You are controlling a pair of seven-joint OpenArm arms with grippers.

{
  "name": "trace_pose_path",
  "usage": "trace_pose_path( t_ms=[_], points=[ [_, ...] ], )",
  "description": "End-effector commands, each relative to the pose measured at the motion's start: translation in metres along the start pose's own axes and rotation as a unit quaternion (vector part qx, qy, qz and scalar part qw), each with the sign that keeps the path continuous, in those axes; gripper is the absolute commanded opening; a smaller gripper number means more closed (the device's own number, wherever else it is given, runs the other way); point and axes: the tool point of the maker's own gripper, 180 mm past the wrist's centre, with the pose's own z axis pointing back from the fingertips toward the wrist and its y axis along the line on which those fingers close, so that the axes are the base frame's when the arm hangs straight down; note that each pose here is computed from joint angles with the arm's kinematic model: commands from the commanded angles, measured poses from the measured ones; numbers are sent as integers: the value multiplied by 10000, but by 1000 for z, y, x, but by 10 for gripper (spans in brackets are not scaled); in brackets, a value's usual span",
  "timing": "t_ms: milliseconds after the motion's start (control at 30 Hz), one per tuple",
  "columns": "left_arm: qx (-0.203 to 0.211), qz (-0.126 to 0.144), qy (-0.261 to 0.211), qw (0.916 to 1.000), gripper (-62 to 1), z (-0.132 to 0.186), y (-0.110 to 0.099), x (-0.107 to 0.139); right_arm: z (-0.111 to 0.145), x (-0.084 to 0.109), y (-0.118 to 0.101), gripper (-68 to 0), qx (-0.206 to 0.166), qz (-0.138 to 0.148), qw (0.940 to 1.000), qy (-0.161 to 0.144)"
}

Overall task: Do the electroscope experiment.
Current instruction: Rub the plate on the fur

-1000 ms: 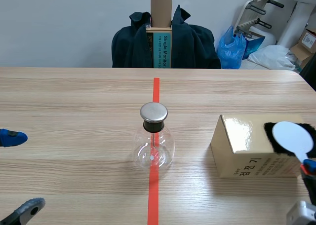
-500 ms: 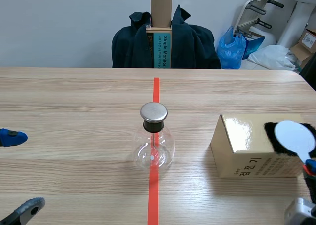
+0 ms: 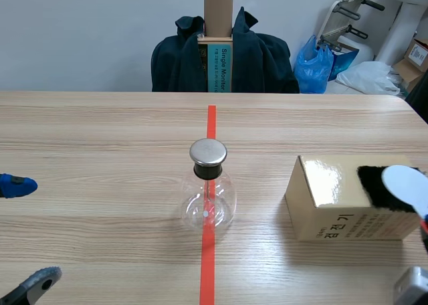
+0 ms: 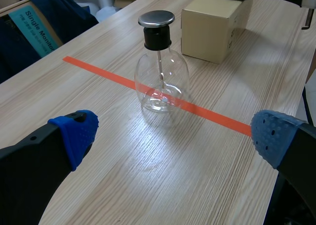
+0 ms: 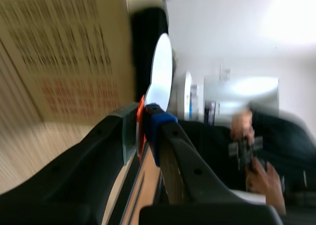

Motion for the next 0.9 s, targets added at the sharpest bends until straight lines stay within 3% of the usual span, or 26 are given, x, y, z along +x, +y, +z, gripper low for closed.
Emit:
trace_pose_path(
  t_ms=[0,33,133,167,200,300,367,400,500,533,567,667,700,733,833,867],
  points=[
    [23,2,-142,9999,14,-2,2,6,-2,10,-3,-667,-53,-5,9997,-236],
    [23,2,-141,9999,14,-2,2,6,-2,7,-4,-667,-86,-18,9999,-128],
    [23,2,-141,9999,14,-2,2,6,0,-23,-6,-667,-186,5,9968,778],
    [23,2,-141,9999,14,-2,2,6,2,-28,-5,-667,-139,31,9962,855],
    [23,2,-141,9999,14,-2,2,6,1,-26,-4,-667,-84,40,9970,768],
    [23,2,-142,9999,14,-2,2,6,-2,1,2,-667,122,-37,9999,-43],
    [23,2,-142,9999,14,-2,2,6,-2,11,3,-667,114,-65,9995,-270],
    [23,2,-141,9999,14,-2,2,6,-2,8,3,-667,103,-71,9998,-183],
    [23,2,-141,9999,14,-2,2,6,0,-24,3,-667,101,-58,9975,703],
    [23,2,-141,9999,14,-2,2,6,0,-28,3,-667,131,-58,9967,803],
    [23,2,-139,9999,14,-2,2,6,0,-25,5,-667,182,-48,9973,710],
    [23,2,-141,9999,14,-2,2,6,-2,5,8,-667,265,-86,9996,-91],
    [23,2,-141,9999,14,-2,2,6,-2,10,9,-667,260,-103,9994,-209],
    [23,2,-141,9999,14,-2,2,6,-2,8,8,-667,217,-92,9996,-131],
    [23,2,-139,9999,14,-2,2,6,-1,-19,3,-667,94,-12,9980,624],
    [23,2,-139,9999,14,-2,2,6,0,-24,2,-667,107,12,9974,710]
  ],
)
